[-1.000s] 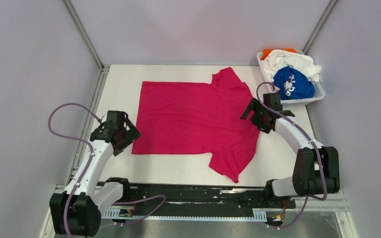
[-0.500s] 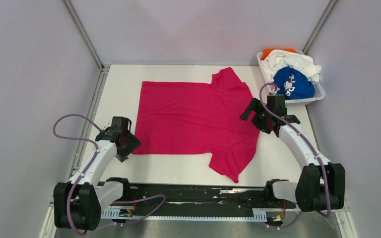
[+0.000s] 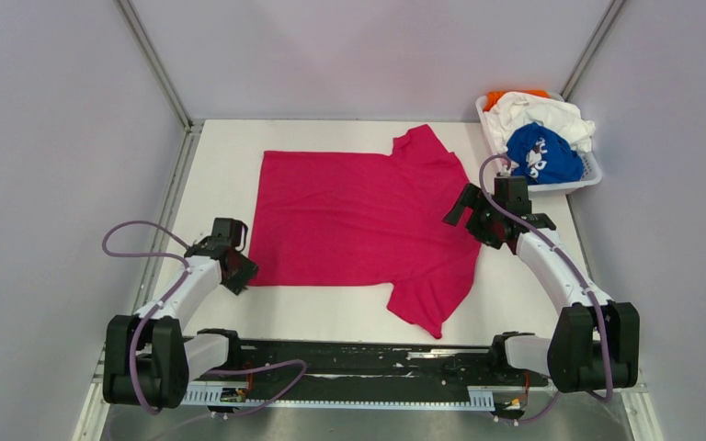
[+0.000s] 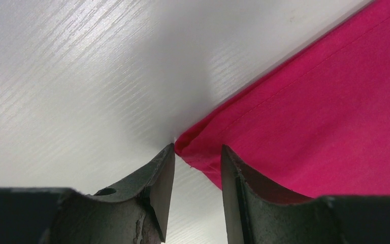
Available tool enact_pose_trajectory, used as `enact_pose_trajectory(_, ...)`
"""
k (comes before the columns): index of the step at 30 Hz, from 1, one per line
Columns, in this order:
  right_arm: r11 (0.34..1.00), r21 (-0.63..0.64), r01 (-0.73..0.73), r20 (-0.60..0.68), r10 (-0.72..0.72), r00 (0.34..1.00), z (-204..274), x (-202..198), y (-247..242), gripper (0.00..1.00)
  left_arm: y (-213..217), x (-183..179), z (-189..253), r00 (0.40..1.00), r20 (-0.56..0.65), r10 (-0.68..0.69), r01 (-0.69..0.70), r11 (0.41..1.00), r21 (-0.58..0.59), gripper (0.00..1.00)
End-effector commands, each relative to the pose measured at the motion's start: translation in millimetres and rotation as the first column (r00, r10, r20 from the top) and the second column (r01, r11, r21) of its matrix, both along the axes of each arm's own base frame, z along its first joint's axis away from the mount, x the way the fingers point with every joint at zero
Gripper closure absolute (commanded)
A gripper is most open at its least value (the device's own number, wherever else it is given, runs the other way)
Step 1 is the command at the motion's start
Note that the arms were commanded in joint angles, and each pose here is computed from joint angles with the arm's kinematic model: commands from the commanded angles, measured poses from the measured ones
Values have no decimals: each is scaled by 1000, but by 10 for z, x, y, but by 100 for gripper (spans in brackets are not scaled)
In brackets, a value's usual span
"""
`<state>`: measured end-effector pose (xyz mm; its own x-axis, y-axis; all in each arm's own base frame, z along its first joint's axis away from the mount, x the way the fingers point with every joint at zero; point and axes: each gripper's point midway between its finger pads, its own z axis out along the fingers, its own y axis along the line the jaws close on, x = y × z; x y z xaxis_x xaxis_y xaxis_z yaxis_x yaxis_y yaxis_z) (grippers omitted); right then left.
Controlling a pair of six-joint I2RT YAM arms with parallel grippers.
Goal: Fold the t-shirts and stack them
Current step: Grab the side of the flattened tshirt closest away from the robot with both arms
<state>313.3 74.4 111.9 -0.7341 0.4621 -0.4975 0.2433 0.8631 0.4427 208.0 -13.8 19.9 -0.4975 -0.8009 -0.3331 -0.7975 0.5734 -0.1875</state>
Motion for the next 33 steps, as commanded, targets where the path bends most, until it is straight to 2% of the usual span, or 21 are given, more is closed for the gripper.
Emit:
enact_pose_trajectory(1, 1000, -10, -20, 10, 20, 1000, 43, 11, 12, 0, 61, 93, -46, 998, 26, 60, -61, 998, 13, 56)
enact_pose_trajectory(7, 1000, -21, -14, 11, 14, 1000, 60, 7, -11, 0, 46, 107, -131, 998, -10, 62, -62, 998, 9, 65)
enact_pose_trajectory(9, 1000, -24, -11, 11, 11, 1000, 64, 5, -18, 0, 40, 118, -146, 998, -17, 54, -54, 998, 9, 75)
enact_pose_trajectory(10, 1000, -26, -10, 10, 10, 1000, 65, 0, -21, 0, 37, 112, -153, 998, -22, 52, -52, 999, 9, 86)
enact_pose_trajectory(12, 1000, -27, -10, 7, 11, 1000, 69, -12, -25, 0, 37, 104, -152, 998, -30, 50, -50, 999, 10, 100)
enact_pose_trajectory(19, 999, -32, -28, -35, 27, 999, 107, -164, 9, 0, 150, 95, 39, 999, 11, 53, -54, 996, 68, 100)
enact_pose_trajectory(25, 977, -77, -198, -121, 188, 975, 70, -607, 460, 2, 232, 95, 90, 999, 4, 33, -33, 992, 118, 100)
enact_pose_trajectory(29, 938, -43, -344, -216, 327, 920, 5, -1087, 853, 7, 240, 148, 122, 1000, -4, 7, -7, 991, 131, 100)
enact_pose_trajectory(33, 872, -3, -489, -299, 466, 833, -64, -1608, 1086, 16, 196, 192, 147, 1000, 11, -8, 7, 994, 109, 100)
